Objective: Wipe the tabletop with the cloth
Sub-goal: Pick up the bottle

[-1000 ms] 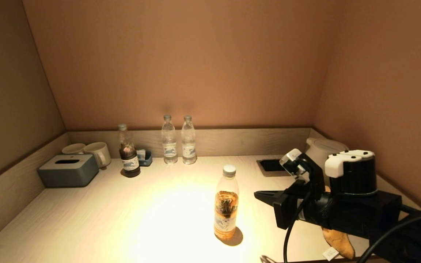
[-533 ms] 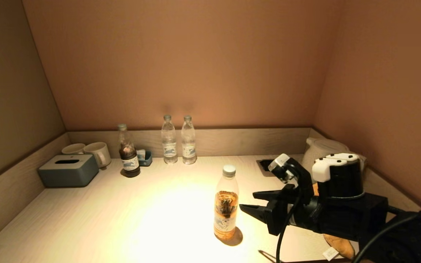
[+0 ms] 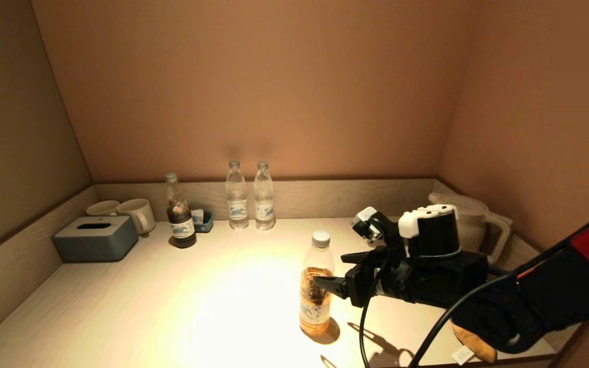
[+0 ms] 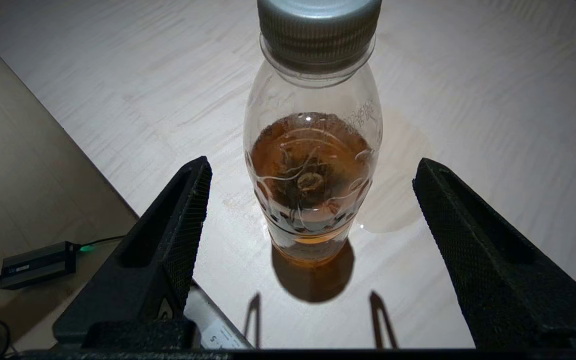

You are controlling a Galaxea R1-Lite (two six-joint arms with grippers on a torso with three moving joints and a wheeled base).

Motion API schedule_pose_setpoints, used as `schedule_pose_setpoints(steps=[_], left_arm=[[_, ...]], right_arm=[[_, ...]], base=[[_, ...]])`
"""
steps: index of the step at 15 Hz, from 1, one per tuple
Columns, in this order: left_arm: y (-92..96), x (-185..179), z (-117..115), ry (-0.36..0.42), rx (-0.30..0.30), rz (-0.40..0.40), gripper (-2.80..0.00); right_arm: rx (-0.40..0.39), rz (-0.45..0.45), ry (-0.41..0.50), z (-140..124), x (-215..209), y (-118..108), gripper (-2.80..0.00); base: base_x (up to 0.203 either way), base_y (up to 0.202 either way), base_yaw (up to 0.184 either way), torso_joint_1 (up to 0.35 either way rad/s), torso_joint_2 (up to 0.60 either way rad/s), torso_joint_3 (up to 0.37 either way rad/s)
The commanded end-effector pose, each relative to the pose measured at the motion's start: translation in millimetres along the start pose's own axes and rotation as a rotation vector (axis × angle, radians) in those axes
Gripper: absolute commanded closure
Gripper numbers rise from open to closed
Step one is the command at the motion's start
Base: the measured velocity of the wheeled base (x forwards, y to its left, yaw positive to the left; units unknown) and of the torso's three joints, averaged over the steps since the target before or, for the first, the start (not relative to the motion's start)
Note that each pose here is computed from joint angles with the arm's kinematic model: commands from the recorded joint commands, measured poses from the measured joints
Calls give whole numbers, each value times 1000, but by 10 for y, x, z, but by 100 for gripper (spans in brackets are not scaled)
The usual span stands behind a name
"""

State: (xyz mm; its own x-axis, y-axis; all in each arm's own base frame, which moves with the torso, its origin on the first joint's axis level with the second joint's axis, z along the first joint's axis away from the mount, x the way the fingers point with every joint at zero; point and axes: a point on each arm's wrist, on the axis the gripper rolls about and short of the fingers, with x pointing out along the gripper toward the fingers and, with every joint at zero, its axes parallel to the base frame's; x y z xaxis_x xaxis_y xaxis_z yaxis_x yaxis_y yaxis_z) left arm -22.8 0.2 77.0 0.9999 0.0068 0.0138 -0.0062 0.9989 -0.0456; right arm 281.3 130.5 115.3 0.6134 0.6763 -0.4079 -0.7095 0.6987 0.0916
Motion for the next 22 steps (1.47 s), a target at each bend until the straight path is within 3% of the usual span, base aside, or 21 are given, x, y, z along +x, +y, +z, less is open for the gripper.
schedule_pose_setpoints(steps=[1, 16, 17, 22], left_arm=[[0, 0, 1, -2, -1, 1, 0], [0, 0, 1, -2, -1, 1, 0], [0, 0, 1, -2, -1, 1, 0], [0, 0, 1, -2, -1, 1, 0]], right_arm=[[-2, 2, -2, 25, 168, -70, -280], [-31, 3, 62, -117, 577, -46, -280], [-31, 3, 64, -123, 581, -45, 0], [-33, -9, 66, -130, 592, -51, 0]], base=[[0, 0, 0, 0, 0, 0], [0, 0, 0, 0, 0, 0], [0, 0, 0, 0, 0, 0], [0, 0, 0, 0, 0, 0]])
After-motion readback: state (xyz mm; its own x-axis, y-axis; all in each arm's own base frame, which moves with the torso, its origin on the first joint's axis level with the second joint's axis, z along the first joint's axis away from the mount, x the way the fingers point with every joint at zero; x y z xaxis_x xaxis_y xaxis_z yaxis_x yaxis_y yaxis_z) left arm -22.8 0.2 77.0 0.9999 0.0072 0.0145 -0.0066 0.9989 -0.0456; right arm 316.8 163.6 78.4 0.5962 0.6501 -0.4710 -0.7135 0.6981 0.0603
